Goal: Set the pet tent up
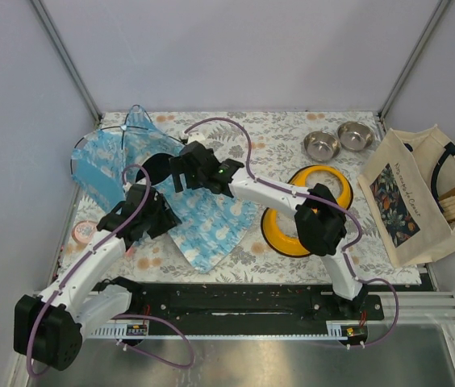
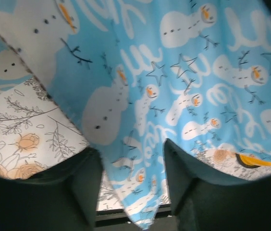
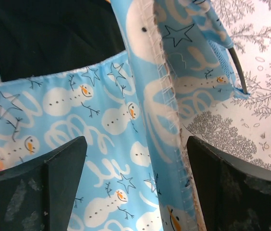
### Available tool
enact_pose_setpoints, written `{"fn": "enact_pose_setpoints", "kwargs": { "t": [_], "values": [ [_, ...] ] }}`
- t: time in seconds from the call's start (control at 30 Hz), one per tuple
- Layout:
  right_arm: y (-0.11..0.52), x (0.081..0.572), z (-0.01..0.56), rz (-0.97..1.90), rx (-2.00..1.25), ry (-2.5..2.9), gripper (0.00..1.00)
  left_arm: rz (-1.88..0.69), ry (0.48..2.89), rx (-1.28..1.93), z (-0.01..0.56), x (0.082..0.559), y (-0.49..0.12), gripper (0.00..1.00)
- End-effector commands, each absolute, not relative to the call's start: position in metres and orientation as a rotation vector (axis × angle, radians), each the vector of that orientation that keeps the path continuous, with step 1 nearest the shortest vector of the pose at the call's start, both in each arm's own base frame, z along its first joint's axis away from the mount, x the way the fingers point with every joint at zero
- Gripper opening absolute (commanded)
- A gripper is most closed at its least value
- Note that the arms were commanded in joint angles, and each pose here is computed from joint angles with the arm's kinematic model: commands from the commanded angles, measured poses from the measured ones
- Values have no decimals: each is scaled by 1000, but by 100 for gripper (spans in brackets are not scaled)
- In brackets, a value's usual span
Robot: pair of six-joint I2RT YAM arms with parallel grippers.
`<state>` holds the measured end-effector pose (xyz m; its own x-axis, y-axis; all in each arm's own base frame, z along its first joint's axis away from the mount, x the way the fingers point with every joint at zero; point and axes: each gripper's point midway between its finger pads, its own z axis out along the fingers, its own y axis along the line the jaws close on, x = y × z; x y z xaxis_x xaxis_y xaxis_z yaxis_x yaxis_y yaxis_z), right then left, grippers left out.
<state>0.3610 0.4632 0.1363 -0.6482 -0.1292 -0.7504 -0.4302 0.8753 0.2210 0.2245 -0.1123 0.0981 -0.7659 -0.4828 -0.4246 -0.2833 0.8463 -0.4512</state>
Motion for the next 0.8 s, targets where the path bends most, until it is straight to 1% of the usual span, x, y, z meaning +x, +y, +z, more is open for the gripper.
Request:
{"fn": "enact_pose_setpoints", "kwargs": {
  "t": [0.0, 0.07, 0.13, 0.2, 0.27, 0.3, 0.33, 0.4, 0.43, 0.5, 0.7, 0.77],
  "values": [
    [475, 364, 193, 664, -370, 2077, 96, -481, 2398, -648, 101, 238, -106, 44],
    [470, 362, 200, 688, -343, 2055, 97, -462, 2402, -662, 100, 239, -103, 30],
    [466, 357, 207, 715, -326, 2043, 95, -442, 2413, -678, 97, 239, -101, 18],
    [462, 352, 215, 737, -308, 2031, 90, -434, 2418, -682, 96, 240, -100, 8],
    [457, 350, 218, 737, -298, 2027, 85, -421, 2421, -689, 94, 242, -99, 1],
    [457, 349, 218, 740, -301, 2025, 77, -418, 2427, -687, 94, 242, -99, 0],
    [457, 349, 220, 745, -307, 2019, 64, -421, 2428, -684, 94, 243, -100, 0],
    [465, 347, 217, 773, -344, 2011, 31, -430, 2427, -680, 95, 246, -101, 0],
    [471, 346, 218, 793, -361, 2011, 18, -439, 2425, -677, 97, 247, -103, 0],
    [485, 344, 214, 838, -423, 2022, 0, -465, 2418, -669, 101, 251, -107, 0],
    [519, 334, 190, 927, -577, 2090, 0, -493, 2403, -649, 113, 261, -112, 0],
    [522, 337, 177, 890, -603, 2138, 0, -494, 2400, -649, 117, 265, -113, 0]
  ]
}}
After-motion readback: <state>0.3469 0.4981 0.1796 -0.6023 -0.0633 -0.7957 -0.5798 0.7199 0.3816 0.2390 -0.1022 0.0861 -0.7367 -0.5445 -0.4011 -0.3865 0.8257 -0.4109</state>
